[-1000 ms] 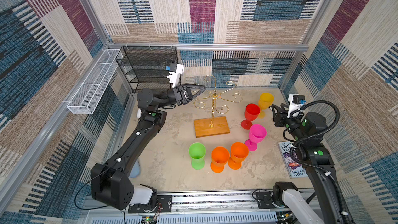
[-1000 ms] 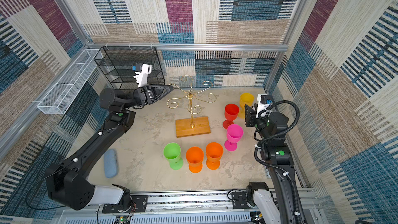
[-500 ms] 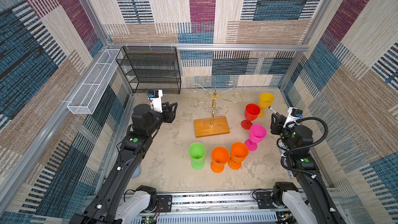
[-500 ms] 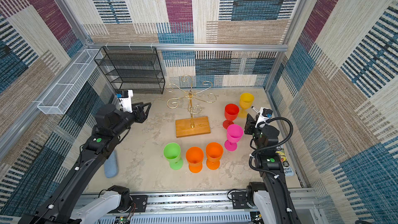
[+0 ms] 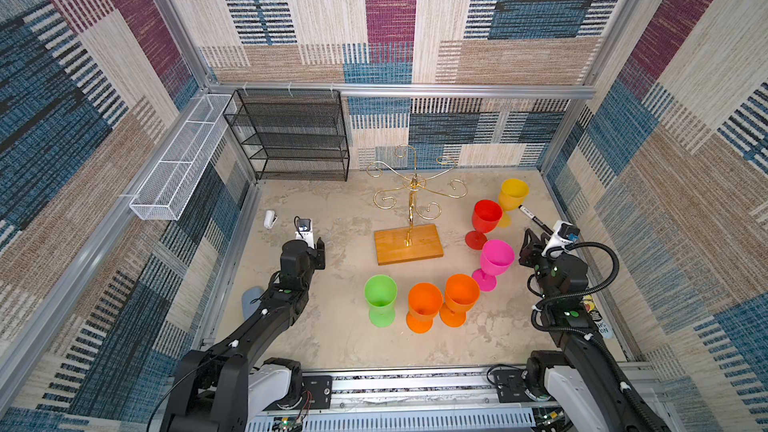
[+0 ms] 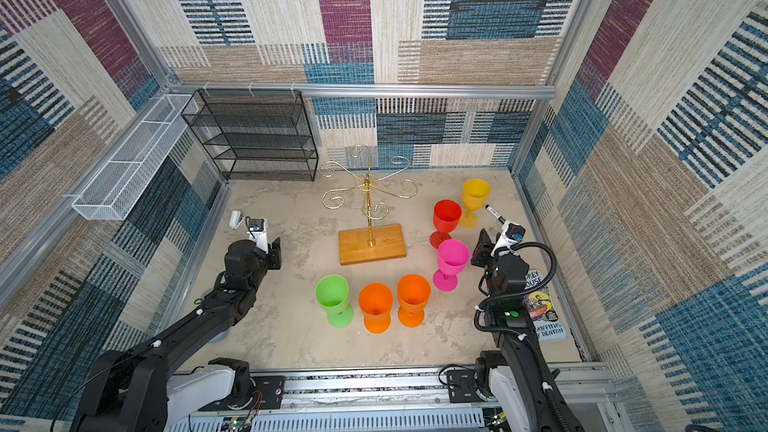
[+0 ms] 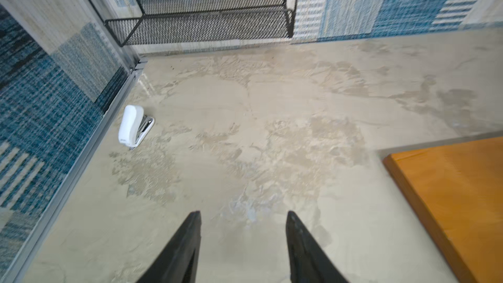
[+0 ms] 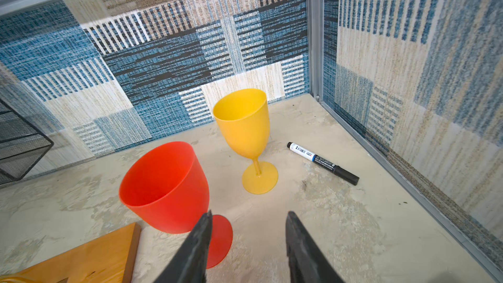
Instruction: Take the wine glass off the wine glass rack
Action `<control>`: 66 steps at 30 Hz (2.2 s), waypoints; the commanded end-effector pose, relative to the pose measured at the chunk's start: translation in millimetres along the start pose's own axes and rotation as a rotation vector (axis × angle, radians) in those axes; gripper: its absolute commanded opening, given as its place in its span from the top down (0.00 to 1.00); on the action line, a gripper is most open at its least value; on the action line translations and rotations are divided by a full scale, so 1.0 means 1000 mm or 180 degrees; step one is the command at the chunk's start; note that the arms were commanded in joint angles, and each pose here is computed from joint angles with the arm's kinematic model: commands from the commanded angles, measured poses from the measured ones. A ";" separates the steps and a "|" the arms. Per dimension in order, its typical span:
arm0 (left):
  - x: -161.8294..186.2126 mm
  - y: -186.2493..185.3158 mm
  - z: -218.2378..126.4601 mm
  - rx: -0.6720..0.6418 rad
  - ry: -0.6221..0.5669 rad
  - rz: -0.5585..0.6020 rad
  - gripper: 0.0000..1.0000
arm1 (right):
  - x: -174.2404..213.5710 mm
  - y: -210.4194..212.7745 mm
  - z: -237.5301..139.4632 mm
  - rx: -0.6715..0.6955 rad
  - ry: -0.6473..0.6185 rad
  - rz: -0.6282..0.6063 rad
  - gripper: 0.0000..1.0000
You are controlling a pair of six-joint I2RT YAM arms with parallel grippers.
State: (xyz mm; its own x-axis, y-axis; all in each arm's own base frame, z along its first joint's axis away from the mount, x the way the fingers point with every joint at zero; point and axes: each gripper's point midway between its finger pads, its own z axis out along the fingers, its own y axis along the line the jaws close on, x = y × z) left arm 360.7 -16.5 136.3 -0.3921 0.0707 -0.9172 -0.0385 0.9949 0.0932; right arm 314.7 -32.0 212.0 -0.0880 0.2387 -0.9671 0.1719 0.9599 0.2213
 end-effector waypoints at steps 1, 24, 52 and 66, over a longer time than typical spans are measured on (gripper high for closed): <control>-0.003 0.014 0.008 -0.0025 -0.0223 -0.0123 0.47 | -0.017 -0.004 0.003 0.0099 -0.0292 -0.0077 0.54; 0.025 0.041 0.045 0.0208 -0.0344 -0.0582 0.43 | 0.043 -0.008 0.066 0.0054 -0.0223 -0.0356 0.57; 0.026 0.039 0.050 0.0192 -0.0214 -0.0558 0.00 | 0.059 0.012 0.056 -0.0082 -0.0381 -0.0644 0.06; 0.025 0.039 0.050 0.0202 -0.0230 -0.0555 0.00 | 0.061 0.011 0.056 -0.0068 -0.0360 -0.0641 0.00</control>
State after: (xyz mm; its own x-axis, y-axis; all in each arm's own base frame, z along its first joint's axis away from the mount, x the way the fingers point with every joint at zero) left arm 393.7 28.1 95.3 -0.3257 -0.0910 -0.9411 -0.0446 0.9957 -0.0808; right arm 365.7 -15.8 139.0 -0.0438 0.0225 -0.9988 0.1450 0.9893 0.0159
